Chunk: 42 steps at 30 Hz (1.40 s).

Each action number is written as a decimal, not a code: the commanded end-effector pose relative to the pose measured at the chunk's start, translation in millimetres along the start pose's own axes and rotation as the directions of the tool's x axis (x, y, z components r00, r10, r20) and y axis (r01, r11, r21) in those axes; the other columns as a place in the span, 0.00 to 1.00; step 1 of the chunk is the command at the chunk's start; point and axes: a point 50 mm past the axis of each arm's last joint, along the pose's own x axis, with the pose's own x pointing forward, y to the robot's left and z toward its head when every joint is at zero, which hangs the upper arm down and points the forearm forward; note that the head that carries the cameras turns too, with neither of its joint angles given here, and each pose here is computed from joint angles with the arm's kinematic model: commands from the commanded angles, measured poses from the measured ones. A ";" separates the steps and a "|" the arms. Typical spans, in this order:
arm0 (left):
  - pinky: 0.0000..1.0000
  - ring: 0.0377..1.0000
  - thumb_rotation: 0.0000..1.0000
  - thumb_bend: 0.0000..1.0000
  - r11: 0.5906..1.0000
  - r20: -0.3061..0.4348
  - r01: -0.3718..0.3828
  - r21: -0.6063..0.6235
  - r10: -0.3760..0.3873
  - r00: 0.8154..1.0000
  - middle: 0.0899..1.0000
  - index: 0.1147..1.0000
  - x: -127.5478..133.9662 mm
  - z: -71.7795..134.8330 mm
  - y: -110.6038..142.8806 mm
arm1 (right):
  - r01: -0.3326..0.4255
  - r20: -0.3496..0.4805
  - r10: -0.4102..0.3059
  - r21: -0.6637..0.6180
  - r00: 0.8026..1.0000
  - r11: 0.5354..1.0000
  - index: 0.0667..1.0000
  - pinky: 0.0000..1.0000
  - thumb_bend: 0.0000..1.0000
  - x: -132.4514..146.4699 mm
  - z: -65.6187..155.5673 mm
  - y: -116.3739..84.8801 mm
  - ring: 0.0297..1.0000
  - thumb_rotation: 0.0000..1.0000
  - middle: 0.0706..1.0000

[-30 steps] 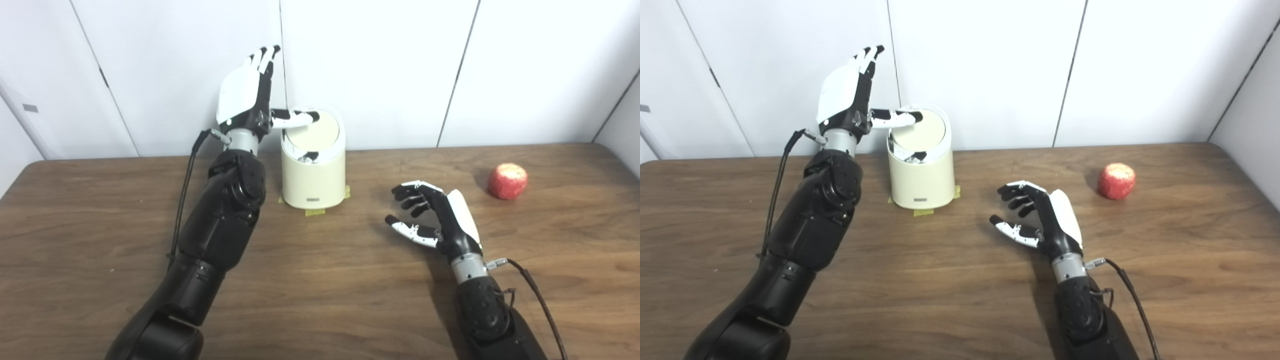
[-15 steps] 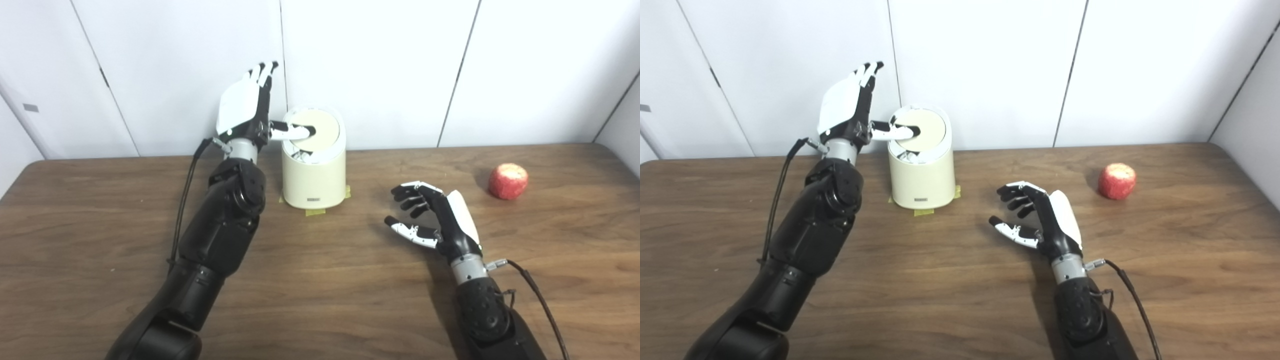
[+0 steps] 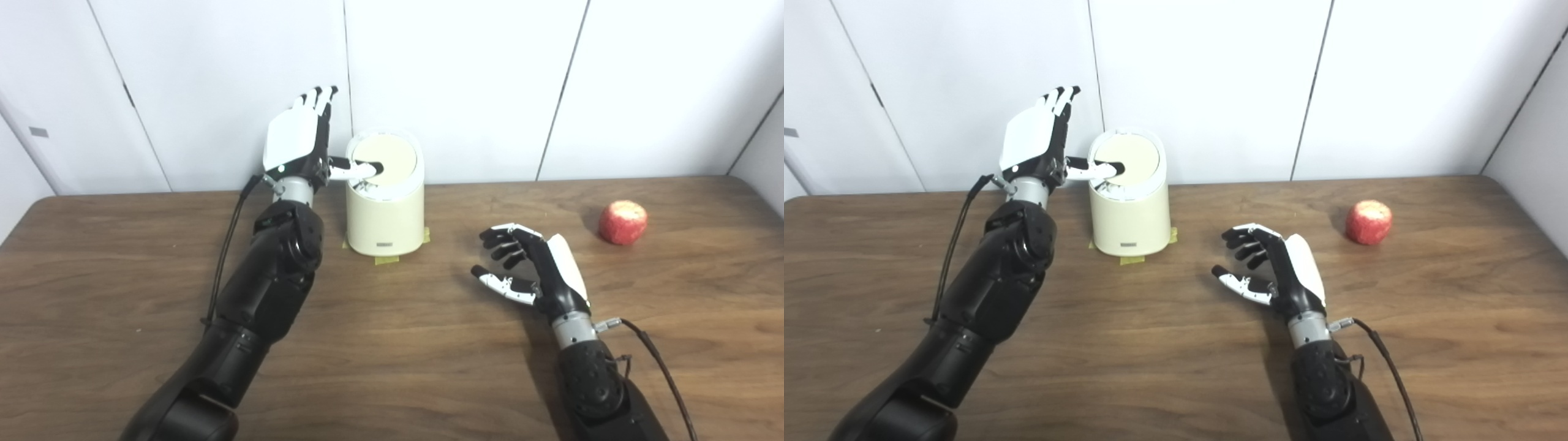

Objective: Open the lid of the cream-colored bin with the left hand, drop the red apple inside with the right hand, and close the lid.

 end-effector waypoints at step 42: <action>0.82 0.91 1.00 0.43 0.764 0.007 -0.223 -0.605 0.286 0.958 0.93 0.91 -23.3 -8.0 70.8 | 0.018 0.032 -0.018 0.012 0.999 1.000 0.60 0.45 0.35 4.6 11.0 2.4 0.55 0.19 0.58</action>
